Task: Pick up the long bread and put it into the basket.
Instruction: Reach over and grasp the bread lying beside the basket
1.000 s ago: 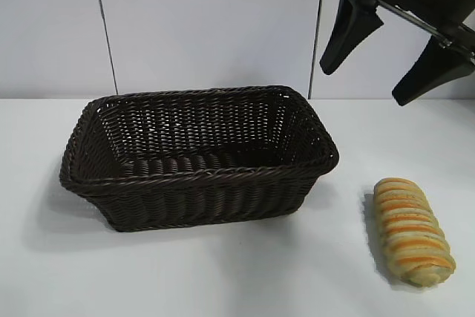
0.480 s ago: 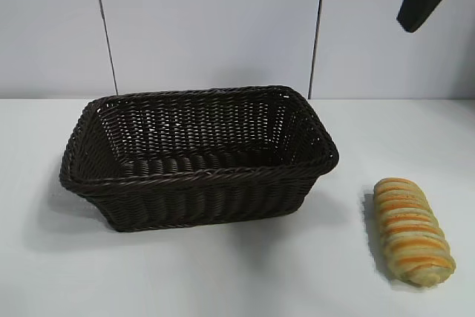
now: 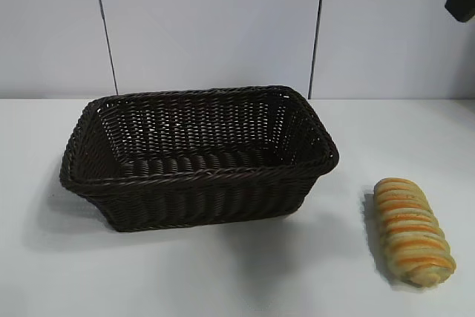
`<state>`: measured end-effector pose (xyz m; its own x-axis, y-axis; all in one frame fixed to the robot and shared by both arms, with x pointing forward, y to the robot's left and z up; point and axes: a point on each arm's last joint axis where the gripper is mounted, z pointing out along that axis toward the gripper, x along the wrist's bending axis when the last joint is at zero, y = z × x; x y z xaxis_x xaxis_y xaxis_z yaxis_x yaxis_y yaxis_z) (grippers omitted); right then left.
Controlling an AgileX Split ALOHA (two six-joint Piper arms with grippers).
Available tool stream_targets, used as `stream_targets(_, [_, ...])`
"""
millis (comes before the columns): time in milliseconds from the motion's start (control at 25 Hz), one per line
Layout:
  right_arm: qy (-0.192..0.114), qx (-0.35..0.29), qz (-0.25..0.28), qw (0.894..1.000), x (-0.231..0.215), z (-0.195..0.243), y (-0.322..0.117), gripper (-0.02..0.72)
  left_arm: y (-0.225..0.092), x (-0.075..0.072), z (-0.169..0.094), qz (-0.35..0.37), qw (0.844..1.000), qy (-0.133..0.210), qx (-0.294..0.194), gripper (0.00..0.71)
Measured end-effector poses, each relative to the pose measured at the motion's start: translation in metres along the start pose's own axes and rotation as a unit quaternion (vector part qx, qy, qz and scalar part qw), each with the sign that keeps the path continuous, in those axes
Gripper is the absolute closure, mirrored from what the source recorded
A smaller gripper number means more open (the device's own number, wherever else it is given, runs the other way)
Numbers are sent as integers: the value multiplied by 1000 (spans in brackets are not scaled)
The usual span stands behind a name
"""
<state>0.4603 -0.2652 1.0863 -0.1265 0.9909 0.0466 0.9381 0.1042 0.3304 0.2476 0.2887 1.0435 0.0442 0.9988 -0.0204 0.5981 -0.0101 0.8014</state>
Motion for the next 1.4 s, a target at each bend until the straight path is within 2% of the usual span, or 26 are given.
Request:
stream_targets(280, [-5,-4,19,1000,-3,47,-20,8,-8,-2,-10,34,998,-37,-39,31])
stream_targets(400, [-6,-6,28,1000,-5,68,-24,8,-10,-2,-14,38,997,-38,-53,31])
stream_targets(1000, [-2,-13,78,997,-8,171,-2,22,-10,-2,-14,39,997,-36,-53,31])
stream_targets(1280, [4,-16,111,994,-7,196,-1,323,-10,-2,-14,39,997,-36,-53,31])
stream_targets(1400, [7,-17,122,992,-6,196,0,493,-10,-2,-14,39,997,-36,-53,31])
